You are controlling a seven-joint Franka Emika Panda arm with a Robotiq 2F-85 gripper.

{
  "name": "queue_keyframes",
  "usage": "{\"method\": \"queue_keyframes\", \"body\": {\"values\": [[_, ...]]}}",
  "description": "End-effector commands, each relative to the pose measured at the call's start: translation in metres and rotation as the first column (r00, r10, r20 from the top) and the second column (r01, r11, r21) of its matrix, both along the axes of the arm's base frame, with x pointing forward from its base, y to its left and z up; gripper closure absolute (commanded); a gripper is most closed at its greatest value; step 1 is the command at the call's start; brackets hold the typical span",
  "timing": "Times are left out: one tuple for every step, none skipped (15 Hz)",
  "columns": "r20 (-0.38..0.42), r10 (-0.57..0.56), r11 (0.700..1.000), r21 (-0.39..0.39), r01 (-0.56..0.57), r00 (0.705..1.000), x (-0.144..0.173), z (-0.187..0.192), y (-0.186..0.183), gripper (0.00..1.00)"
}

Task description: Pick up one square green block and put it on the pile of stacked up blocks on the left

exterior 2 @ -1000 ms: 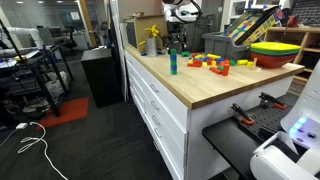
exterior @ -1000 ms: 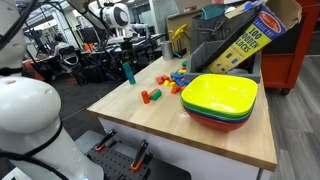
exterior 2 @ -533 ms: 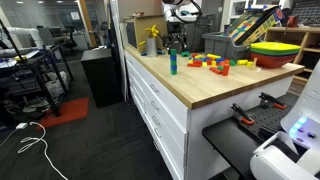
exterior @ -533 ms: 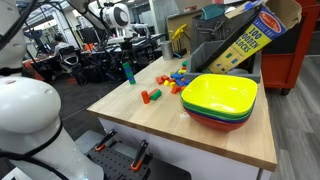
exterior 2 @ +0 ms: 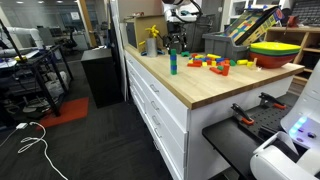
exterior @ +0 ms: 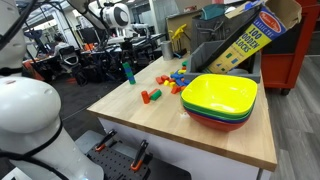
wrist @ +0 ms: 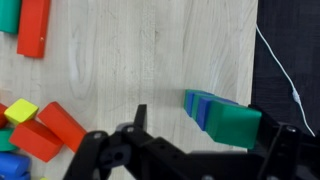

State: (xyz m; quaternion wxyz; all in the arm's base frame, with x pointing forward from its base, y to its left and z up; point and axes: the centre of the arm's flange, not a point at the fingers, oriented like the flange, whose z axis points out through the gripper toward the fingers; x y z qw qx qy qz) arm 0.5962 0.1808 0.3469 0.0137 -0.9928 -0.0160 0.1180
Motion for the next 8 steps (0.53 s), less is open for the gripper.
{"method": "queue_keyframes", "body": {"values": [[-0.014,0.015,1.0,0.014,-0.014,1.0,-0.0094,0.0079,-0.0088,0.0],[-0.014,0.015,1.0,0.013,-0.015,1.0,-0.0095,0.008,-0.0091,0.0],[-0.014,0.015,1.0,0.013,-0.015,1.0,-0.0096,0.0081,-0.0094,0.0],[-0.014,0.015,1.0,0.013,-0.015,1.0,-0.0096,0.0081,-0.0098,0.0],[-0.014,0.015,1.0,0.013,-0.015,1.0,-0.0098,0.0084,-0.0105,0.0],[-0.014,0.016,1.0,0.013,-0.016,1.0,-0.0098,0.0085,-0.0111,0.0],[-0.015,0.016,1.0,0.012,-0.016,1.0,-0.0099,0.0086,-0.0117,0.0],[-0.015,0.015,1.0,0.012,-0.015,1.0,-0.01,0.0087,-0.0123,0.0]]}}
